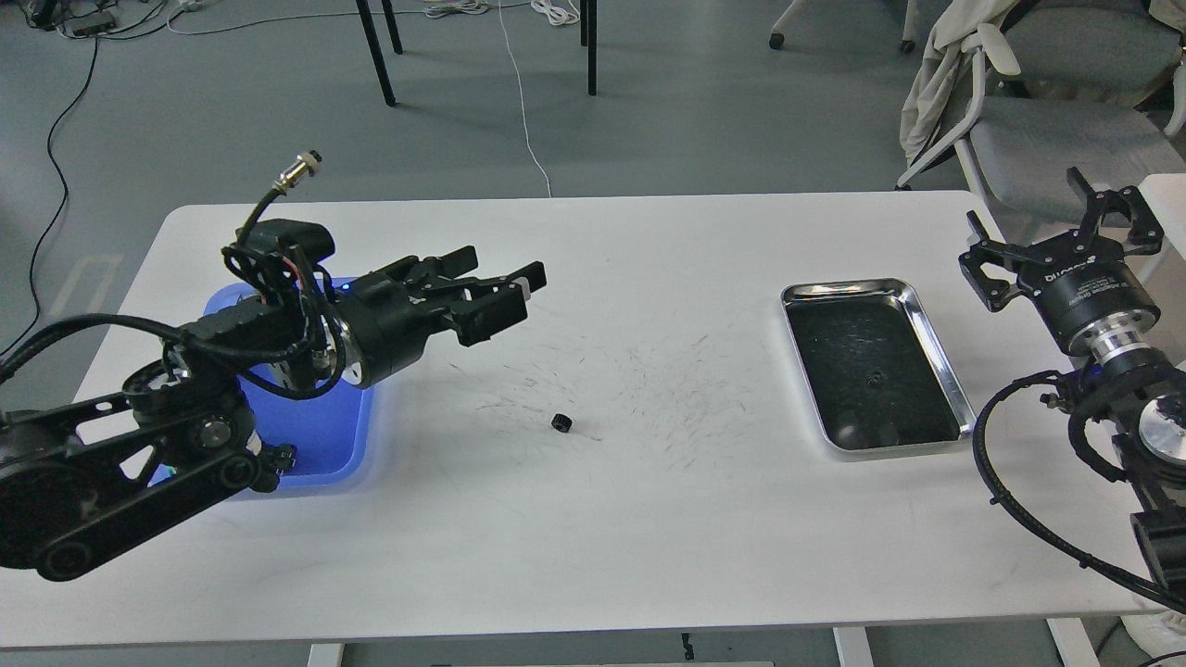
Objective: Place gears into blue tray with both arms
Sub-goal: 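Swing the left gripper from the blue tray toward the black gear, then lower the left gripper over the black gear and close on it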
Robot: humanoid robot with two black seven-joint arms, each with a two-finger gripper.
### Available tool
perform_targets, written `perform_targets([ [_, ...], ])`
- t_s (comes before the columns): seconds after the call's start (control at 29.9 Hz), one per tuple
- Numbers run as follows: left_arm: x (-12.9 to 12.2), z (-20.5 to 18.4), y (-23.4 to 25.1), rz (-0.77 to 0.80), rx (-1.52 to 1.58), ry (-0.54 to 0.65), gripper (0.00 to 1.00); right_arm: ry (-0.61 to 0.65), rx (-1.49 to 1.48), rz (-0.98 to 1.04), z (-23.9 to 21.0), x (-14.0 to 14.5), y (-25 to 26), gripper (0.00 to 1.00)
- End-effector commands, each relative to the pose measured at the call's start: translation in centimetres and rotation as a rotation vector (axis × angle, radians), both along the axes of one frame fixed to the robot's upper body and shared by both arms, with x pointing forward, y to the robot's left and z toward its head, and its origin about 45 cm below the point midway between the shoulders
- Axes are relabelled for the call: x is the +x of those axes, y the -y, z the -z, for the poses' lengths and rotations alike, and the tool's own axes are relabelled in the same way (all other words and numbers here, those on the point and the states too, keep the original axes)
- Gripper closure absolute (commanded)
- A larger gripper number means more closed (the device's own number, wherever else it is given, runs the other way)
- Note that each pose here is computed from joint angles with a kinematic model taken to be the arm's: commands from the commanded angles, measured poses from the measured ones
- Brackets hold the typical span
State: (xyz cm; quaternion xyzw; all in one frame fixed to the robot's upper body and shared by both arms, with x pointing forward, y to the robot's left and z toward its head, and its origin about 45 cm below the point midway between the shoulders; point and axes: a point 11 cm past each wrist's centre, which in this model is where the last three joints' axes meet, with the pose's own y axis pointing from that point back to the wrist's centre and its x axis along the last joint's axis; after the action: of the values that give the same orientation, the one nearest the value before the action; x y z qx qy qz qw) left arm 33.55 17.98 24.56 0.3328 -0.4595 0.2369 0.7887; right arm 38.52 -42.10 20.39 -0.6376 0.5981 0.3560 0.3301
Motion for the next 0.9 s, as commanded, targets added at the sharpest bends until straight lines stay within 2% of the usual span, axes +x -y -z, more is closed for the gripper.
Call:
perform_targets([
  [0.0, -0.8, 3.0, 1.0, 0.071, 0.179, 0.055, 0.02, -0.006, -0.007, 0.016, 0.2, -0.1, 0.6, 0.03],
  [0.13, -1.1, 6.1, 1.3, 0.115, 0.308, 0.103, 0.02, -0.001, -0.007, 0.015, 0.1, -0.1, 0.5, 0.03],
  [0.43, -2.7, 12.4, 1.9, 0.126, 0.386, 0.045, 0.04, 0.004, -0.007, 0.015, -0.1, 0.0, 0.4, 0.03],
  [0.7, -2.1, 15.1, 2.5, 0.108, 0.371, 0.019, 0.09, 0.001, -0.009, 0.019, 0.1, 0.0, 0.3, 0.03],
  [0.87, -2.2, 16.0, 2.5, 0.113, 0.383, 0.017, 0.16, 0.002, -0.009, 0.019, 0.1, 0.0, 0.3, 0.03],
])
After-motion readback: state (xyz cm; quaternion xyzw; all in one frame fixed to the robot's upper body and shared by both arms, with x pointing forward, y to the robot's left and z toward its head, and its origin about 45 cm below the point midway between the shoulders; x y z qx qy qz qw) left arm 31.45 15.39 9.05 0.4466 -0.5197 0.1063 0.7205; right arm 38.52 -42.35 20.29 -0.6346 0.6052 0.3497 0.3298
